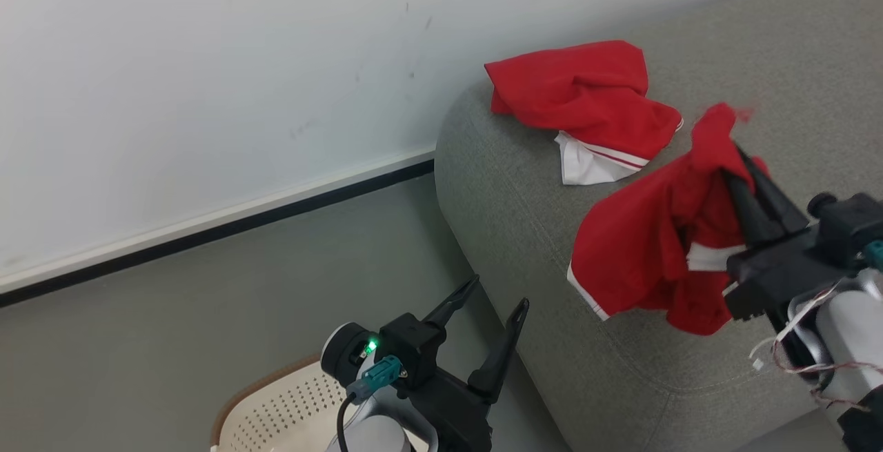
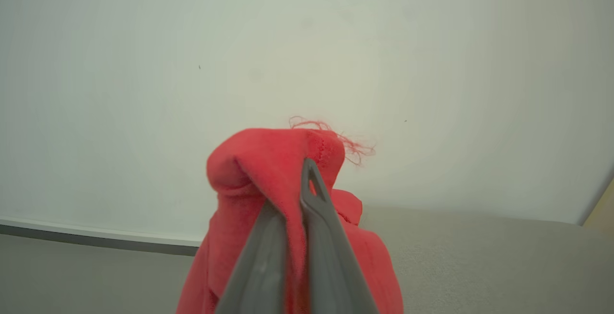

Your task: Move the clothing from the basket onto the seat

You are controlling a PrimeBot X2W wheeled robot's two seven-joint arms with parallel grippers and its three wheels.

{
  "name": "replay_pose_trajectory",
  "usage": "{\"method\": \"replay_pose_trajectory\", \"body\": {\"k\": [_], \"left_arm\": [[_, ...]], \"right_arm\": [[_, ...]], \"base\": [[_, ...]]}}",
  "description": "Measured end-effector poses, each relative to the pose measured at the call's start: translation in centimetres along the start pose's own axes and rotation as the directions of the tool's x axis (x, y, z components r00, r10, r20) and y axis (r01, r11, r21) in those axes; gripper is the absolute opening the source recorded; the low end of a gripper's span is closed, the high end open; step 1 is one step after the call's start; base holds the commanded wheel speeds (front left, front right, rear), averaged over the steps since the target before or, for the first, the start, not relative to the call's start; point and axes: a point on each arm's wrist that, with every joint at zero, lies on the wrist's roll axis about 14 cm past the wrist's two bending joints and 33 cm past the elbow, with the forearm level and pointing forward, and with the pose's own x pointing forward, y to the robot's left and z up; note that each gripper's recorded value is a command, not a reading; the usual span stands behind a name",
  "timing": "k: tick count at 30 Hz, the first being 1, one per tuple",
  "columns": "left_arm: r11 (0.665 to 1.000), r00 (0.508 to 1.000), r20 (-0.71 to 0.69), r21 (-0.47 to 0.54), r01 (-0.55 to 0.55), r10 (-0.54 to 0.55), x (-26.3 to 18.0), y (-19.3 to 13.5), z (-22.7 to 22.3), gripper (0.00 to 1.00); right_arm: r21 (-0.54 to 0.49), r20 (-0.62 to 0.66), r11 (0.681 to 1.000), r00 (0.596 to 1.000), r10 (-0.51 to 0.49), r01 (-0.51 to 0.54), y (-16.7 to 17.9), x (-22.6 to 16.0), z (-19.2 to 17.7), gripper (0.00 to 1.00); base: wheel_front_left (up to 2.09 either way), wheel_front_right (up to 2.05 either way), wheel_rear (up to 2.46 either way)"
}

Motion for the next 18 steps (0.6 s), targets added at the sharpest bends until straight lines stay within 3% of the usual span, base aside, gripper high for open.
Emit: {"method": "replay_pose_trajectory", "body": {"k": [8, 18], "left_arm": [[0.999, 0.999, 0.024, -0.003, 0.035, -0.035, 1.5, 0.6, 0.3, 1.00], [1.000, 1.000, -0.017, -0.020, -0.006, 0.005, 2.2, 4.9, -1.4, 1.00]], "right_arm": [[-0.039, 0.078, 0.997, 0.995, -0.068, 0.071, -4.4, 4.8, 3.6, 0.00], [-0.069, 0.055, 0.979, 0.981, -0.188, 0.191, -11.0, 11.7, 4.9, 0.00]], "base": [[0.00, 0.00, 0.00], [0.00, 0.00, 0.00]]}}
